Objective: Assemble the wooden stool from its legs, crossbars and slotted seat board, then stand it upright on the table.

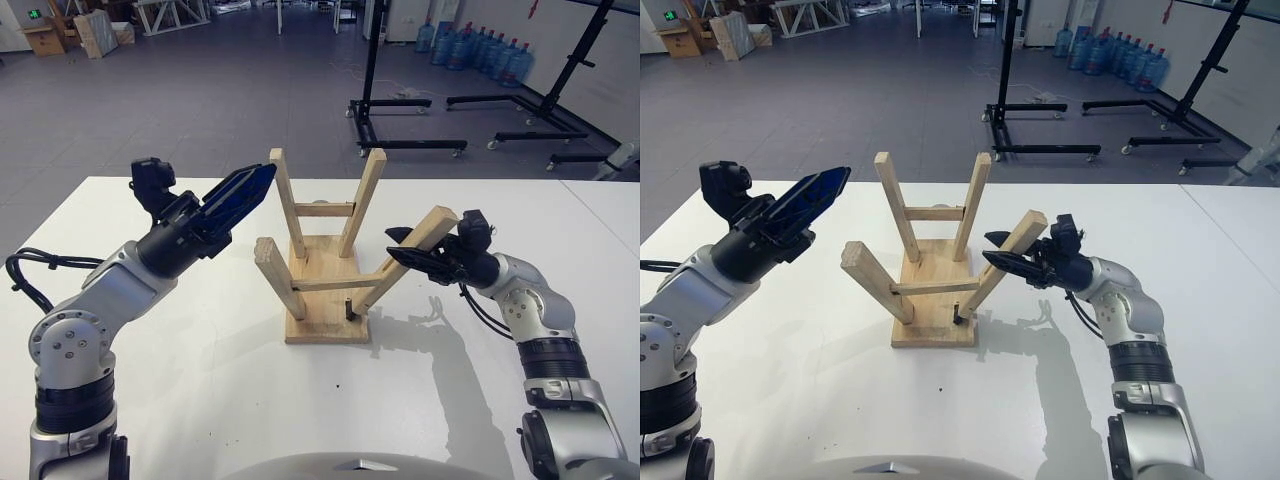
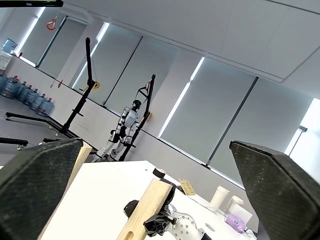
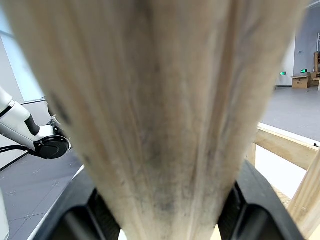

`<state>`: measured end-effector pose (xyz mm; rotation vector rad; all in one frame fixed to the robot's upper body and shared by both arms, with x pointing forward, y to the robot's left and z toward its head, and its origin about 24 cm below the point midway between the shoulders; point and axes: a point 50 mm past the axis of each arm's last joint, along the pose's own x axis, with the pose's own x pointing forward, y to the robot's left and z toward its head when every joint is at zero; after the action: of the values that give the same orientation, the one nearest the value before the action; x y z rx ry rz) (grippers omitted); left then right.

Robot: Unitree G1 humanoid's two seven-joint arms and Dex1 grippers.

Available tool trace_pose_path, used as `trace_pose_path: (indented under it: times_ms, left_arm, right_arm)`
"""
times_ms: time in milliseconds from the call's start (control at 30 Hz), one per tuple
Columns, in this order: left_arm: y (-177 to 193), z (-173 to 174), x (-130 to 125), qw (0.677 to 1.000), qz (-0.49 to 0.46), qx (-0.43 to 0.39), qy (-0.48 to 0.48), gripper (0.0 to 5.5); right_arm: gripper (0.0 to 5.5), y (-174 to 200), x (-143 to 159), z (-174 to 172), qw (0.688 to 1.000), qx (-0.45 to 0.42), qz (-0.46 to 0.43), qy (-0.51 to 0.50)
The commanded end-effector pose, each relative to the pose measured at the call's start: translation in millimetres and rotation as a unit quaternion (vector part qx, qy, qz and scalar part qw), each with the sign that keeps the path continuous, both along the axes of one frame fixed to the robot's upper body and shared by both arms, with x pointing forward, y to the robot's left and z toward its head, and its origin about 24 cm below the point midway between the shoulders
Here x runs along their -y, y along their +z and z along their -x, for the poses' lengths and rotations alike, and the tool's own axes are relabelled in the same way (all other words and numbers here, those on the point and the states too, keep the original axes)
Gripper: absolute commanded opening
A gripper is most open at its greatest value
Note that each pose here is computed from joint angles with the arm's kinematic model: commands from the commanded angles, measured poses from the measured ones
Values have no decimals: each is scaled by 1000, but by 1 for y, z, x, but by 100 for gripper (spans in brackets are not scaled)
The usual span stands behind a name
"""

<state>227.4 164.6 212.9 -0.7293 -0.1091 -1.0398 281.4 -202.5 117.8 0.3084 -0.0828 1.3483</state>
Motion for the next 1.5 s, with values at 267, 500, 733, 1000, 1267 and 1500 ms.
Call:
trace_pose_path:
  times_ms: [267, 500, 733, 1000, 1267, 1500]
  left_arm:
    - [-2, 0, 2, 1000, -4, 0, 0, 540]
    - [-1, 1, 3, 1000, -2, 1, 0, 540]
    - [-1, 2, 3, 1000, -2, 0, -1, 540]
    - [-2, 1, 3, 1000, -4, -3, -3, 540]
    - [-1, 1, 5, 1000, -4, -3, -8, 540]
    - [-2, 1, 6, 1000, -2, -4, -6, 540]
  right_arm:
    - [205, 16, -1, -9, 1000, 15, -9, -5]
    - [205, 41, -5, -13, 999, 25, -48, 1]
    - [205, 28, -2, -8, 1000, 15, -9, 15]
    - [205, 16, -3, -13, 1000, 15, 14, 15]
    - [205, 7, -8, -12, 999, 7, 27, 35]
    - [205, 13, -9, -20, 998, 19, 38, 41]
